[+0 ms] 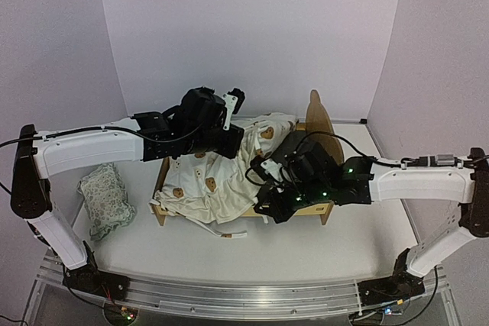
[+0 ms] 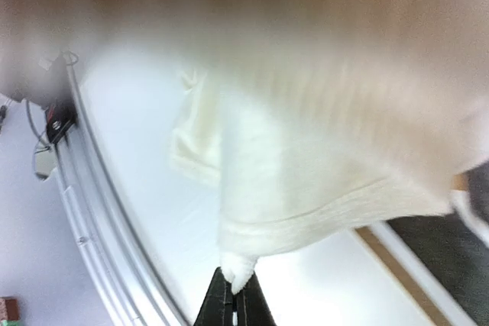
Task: Set up the pet bed
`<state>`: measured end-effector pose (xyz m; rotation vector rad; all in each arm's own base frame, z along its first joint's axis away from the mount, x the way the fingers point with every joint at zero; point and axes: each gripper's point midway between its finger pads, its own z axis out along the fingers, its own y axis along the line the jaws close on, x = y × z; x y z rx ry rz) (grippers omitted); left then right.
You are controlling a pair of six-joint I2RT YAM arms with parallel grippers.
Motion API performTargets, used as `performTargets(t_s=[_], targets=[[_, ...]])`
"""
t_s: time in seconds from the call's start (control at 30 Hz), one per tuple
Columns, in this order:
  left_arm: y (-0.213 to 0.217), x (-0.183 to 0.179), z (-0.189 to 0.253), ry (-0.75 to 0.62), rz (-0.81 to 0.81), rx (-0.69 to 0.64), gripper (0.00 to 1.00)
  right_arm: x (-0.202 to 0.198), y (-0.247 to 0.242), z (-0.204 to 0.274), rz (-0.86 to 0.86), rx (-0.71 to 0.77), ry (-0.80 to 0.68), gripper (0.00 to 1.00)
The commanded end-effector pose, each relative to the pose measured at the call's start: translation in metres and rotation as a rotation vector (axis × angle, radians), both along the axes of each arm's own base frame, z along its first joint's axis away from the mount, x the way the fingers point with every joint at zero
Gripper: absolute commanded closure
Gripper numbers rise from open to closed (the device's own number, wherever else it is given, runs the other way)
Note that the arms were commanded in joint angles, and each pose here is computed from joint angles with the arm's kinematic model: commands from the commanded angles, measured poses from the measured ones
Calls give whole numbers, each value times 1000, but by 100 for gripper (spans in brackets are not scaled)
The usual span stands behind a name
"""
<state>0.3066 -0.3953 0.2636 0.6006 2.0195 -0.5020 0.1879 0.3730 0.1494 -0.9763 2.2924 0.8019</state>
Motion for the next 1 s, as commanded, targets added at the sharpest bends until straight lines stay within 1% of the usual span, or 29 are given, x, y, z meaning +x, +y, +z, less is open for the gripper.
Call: performTargets(t_s=[0.0,0.07,0.13,0.17,0.27,0.33,0.47,0.6,0.8,0.97], targets=[[4,5,21,-21,21,-40,100,-21,26,-1,56,54,136,89],[5,4,19,-18,20,-35,100,-21,22,-2,53,36,130,75],[5,3,18,-16,18,-32,100,-18,14,8,41,13,92,56],[5,3,18,-15,16,-32,100,-15,8,14,33,-4,64,50],[5,3,18,-14,15,-32,100,-8,-13,30,6,-67,-31,37],[5,4,17,-13,16,-30,100,-1,-29,39,-22,-108,-102,33],[5,4,18,-14,18,-29,100,21,-66,42,-117,-229,-275,32],[4,4,17,-12,16,-29,100,45,-90,34,-148,-387,-429,35],[2,3,19,-7,8,-34,100,83,-108,13,-159,-468,-417,45],[3,3,17,-4,7,-35,100,88,-90,-6,-51,-432,-382,45]])
